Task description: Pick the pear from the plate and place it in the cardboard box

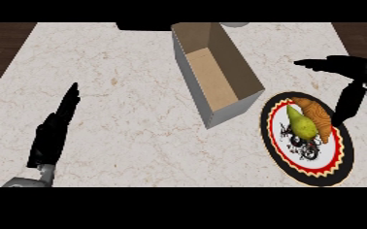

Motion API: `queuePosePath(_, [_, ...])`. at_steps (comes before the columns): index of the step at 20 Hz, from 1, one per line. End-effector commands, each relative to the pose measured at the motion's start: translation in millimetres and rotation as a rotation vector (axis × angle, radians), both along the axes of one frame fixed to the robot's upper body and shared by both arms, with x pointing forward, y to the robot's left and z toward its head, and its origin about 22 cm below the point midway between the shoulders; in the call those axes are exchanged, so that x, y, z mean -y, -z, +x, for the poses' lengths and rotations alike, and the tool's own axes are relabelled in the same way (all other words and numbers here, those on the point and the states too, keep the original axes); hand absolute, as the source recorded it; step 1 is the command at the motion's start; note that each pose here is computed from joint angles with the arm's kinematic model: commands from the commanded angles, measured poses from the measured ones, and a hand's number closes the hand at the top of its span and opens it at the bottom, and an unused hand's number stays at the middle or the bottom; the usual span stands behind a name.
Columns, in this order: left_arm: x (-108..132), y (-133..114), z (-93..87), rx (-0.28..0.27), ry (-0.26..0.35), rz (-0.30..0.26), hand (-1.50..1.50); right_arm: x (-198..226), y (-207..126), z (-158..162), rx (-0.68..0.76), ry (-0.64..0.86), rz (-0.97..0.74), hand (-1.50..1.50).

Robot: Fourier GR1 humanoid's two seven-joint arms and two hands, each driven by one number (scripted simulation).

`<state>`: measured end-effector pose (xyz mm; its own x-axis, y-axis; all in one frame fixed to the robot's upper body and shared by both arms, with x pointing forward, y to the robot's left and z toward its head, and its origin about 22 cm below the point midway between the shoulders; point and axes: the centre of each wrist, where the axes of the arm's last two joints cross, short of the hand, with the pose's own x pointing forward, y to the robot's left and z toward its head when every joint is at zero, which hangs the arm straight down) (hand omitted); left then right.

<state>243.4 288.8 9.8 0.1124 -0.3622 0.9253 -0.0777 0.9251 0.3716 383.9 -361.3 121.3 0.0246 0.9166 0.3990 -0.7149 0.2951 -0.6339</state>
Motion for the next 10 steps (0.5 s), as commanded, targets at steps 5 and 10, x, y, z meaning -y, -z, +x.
queuePosePath(5, [4,-1,5.1,-0.011,-0.016,0.001,0.00,-19,22,-7,-0.061,-0.009,-0.110,-1.50])
queuePosePath(10, [3,4,-11.4,-0.011,-0.013,-0.012,0.00,-37,34,-13,-0.080,0.016,-0.155,-1.50])
